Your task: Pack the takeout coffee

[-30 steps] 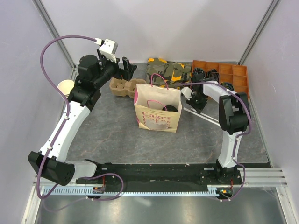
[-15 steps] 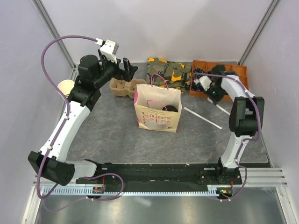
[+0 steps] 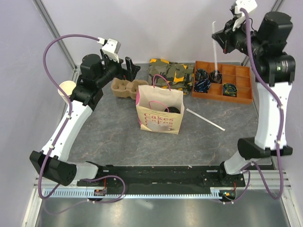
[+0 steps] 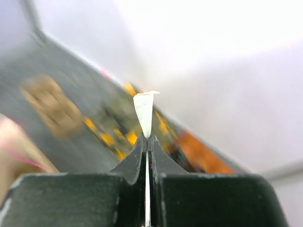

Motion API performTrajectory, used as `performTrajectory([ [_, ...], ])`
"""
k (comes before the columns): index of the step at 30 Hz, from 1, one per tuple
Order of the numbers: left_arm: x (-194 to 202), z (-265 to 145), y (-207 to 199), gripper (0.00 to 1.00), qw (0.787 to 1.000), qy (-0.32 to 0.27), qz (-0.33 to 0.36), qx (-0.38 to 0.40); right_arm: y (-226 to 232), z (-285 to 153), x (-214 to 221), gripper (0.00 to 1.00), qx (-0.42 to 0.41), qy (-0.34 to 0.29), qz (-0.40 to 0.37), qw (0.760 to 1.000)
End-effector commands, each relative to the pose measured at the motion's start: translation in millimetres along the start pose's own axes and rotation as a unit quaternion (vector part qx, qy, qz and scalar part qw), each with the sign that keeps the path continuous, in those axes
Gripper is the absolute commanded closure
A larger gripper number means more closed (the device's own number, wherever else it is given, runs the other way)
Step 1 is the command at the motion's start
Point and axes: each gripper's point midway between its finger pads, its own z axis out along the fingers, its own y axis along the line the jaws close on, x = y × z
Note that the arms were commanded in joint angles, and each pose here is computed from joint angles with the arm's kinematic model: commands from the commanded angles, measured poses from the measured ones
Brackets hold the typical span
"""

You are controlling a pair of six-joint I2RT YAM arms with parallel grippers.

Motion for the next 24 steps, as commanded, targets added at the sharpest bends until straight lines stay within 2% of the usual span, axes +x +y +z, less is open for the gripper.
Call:
performTrajectory([
  [1,-28.0,-6.2,-1.5,0.0,0.999,-0.036,-0.012,-0.004,68.1,-32.2,-96.3,1.0,-0.107,-0.163,0.115,0.974],
  [5,-28.2,-7.8,3.0,0.0,0.999,-0.037,-0.01,-0.016,107.9,-53.5,-132.7,1.0,-0.161,-0.21,0.125,0.956],
  [10,-28.3,-9.5,7.9,0.0,0.999,-0.04,-0.011,-0.031,142.4,-48.2,-141.2,1.0,-0.22,-0.221,0.141,0.94],
  [19,-33.7,-16.1,13.3,0.0,0.998,-0.051,-0.013,-0.044,219.9,9.2,-89.5,1.0,-0.286,-0.129,0.103,0.944],
  [24,-39.9,-20.4,19.5,0.0,0.997,-0.059,-0.011,-0.051,238.1,26.5,-60.2,1.0,-0.282,-0.088,0.053,0.954],
])
